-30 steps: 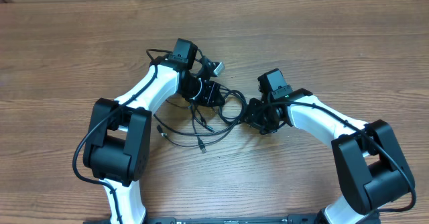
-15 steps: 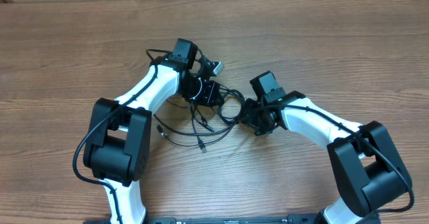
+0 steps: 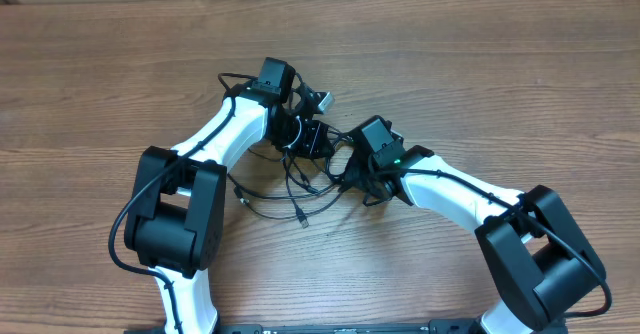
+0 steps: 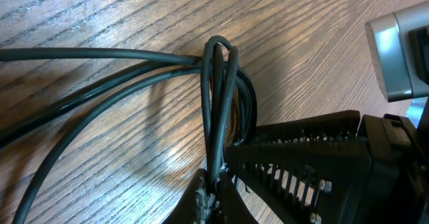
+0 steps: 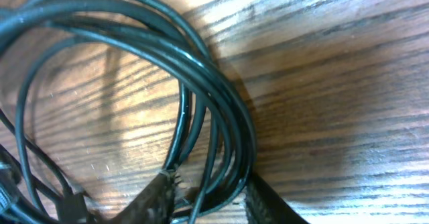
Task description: Untangle cables
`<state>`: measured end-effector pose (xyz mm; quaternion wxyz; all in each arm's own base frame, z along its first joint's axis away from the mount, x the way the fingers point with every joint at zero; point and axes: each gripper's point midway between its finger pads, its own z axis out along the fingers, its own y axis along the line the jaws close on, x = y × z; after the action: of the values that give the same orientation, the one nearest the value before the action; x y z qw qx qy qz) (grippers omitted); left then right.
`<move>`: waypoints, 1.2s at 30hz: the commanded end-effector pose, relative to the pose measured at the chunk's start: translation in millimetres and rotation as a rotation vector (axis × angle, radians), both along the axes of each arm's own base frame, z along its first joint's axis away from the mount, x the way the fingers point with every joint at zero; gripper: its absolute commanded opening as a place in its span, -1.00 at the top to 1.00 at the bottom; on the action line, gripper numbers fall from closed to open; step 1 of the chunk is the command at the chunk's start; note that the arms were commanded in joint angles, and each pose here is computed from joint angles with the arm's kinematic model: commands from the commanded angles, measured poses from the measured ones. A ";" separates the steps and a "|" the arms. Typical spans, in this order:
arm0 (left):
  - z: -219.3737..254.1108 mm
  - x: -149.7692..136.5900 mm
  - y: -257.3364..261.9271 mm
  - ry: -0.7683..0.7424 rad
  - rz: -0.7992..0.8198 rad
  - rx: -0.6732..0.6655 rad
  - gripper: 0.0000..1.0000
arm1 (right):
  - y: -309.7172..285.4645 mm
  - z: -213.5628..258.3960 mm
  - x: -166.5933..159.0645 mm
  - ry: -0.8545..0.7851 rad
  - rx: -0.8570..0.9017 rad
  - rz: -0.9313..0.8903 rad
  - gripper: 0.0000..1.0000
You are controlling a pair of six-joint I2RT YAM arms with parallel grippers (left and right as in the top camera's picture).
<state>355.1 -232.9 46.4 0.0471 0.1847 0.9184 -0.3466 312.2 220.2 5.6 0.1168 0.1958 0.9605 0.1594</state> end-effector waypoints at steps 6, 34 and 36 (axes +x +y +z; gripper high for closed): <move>-2.8 -1.4 0.9 0.021 0.001 -0.013 0.91 | 3.5 42.9 17.6 -0.001 0.180 0.141 0.27; 85.3 -7.3 38.0 -0.100 -0.117 -0.626 0.92 | -81.0 70.9 32.9 -0.002 0.422 0.186 -0.06; 86.4 -8.7 35.1 -0.098 -0.124 -0.633 0.92 | -69.4 73.6 30.1 -0.005 0.440 0.221 -0.06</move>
<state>348.0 -185.2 114.2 0.0931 0.2025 0.7964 -0.5621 344.5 125.4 61.6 0.0522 0.1604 0.9269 0.3353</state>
